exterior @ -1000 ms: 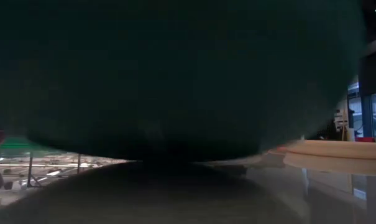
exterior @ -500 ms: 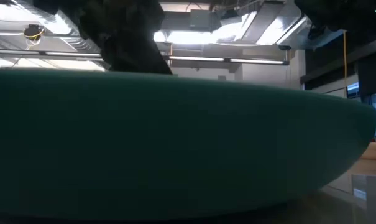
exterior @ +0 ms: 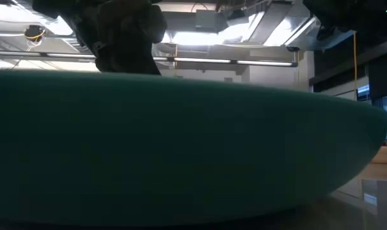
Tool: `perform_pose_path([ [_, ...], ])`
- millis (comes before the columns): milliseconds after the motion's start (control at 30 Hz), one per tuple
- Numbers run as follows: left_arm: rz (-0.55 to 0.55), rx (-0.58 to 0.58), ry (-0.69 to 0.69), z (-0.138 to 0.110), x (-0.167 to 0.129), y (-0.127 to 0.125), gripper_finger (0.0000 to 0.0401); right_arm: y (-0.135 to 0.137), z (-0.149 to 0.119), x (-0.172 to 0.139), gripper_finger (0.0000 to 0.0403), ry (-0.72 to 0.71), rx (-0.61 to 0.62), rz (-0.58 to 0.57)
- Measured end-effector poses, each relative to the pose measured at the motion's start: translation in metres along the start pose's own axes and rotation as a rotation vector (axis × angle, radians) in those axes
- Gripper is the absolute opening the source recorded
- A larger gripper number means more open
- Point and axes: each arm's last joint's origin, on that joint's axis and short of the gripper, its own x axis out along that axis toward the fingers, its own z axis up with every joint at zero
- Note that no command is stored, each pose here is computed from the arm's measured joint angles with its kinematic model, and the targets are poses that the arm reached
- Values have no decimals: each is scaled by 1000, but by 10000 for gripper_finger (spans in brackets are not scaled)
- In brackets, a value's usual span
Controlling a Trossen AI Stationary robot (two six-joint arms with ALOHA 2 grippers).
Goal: Stack plastic plates
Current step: Stack the green plate on the gray plate
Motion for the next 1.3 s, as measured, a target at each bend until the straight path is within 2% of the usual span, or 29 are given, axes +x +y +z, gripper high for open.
perform_pose_path([
  [300,46,19,-14,-3,5,1,162,0,0,0,3,0,0,0],
  [533,45,19,59,-16,24,2,155,0,0,0,3,0,0,0],
  [833,19,15,81,-18,28,1,137,0,0,0,3,0,0,0],
  [1033,24,14,137,-25,41,8,109,0,0,0,3,2,0,0],
  [1300,-2,42,108,-21,45,7,46,0,0,0,3,5,0,-11],
])
